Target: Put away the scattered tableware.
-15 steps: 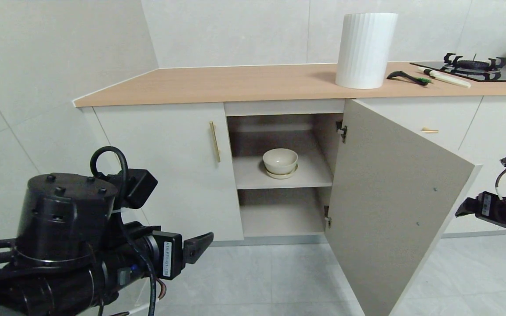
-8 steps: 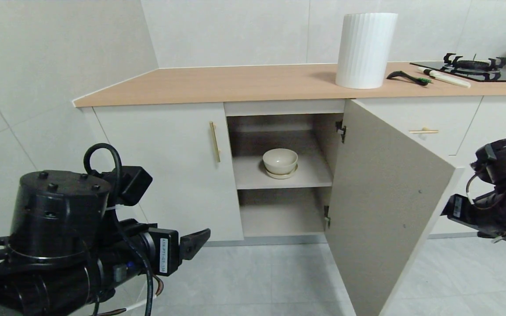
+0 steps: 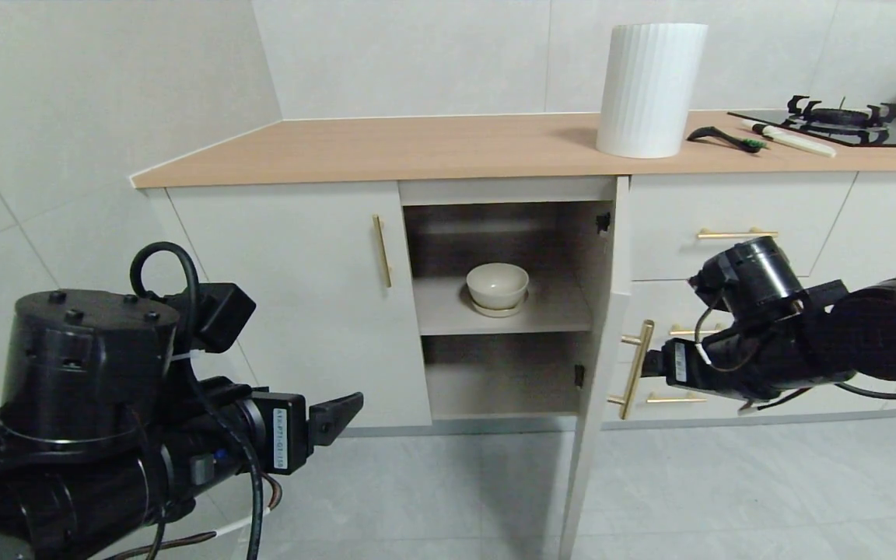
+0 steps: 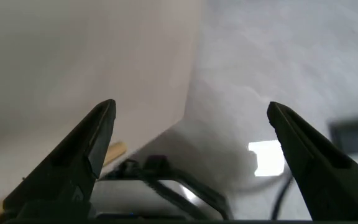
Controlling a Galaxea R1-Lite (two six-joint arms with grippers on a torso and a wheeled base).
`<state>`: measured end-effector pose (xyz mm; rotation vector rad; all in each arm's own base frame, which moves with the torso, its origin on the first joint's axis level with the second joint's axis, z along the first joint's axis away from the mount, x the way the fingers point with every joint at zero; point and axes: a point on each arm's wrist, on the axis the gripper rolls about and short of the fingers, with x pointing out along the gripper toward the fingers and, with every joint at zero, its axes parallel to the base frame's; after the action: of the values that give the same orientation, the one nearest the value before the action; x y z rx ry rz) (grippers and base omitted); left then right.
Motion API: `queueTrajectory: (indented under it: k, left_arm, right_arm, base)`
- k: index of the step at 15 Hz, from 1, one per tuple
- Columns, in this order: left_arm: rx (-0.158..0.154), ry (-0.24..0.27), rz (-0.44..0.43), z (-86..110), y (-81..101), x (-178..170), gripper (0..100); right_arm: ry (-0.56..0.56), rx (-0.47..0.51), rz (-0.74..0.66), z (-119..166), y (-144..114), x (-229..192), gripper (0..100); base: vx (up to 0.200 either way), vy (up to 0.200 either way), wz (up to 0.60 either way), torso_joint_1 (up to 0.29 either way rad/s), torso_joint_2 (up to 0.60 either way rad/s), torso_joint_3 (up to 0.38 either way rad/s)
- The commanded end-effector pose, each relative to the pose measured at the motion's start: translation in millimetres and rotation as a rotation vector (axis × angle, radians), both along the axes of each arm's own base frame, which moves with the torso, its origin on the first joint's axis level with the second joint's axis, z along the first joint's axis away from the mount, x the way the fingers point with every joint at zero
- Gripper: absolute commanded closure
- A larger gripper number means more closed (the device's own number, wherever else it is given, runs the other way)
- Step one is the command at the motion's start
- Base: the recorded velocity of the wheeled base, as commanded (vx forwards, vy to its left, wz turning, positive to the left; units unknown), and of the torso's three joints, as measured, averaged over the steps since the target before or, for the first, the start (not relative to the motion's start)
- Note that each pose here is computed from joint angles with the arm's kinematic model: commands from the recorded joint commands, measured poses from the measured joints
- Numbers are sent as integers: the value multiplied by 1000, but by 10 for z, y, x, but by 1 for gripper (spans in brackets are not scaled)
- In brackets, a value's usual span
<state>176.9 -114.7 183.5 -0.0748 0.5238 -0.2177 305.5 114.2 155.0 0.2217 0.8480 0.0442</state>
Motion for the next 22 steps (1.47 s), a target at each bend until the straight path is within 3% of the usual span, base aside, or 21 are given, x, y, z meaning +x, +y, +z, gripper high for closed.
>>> queueTrajectory:
  k: [1,6,9,12,16,22]
  left_arm:
    - [1,1,2,-1,-2,11,0]
    - [7,-8,-2,24,-19,42,0]
    - [7,-7,0,32,-56,97,0]
    - [12,0,-2,10,-64,101,0]
    - [13,-1,-1,15,-55,94,0]
    - [14,0,1,12,-59,100,0]
  right_arm:
    - [-9,-4,73,-84,352,207,0]
    - [-47,4,80,-262,624,731,0]
    - [-35,1,72,-412,668,826,0]
    - [-106,-12,29,-570,719,965,0]
    - [-129,26,-9,-593,740,1014,0]
    - [-175,50,-46,-674,795,1077,0]
  base:
    - [0,0,0,0,0,0]
    - [0,0,0,0,0,0]
    - [0,0,0,0,0,0]
    - [0,0,0,0,0,0]
    - [0,0,0,0,0,0]
    - [200,0,0,1,6,2]
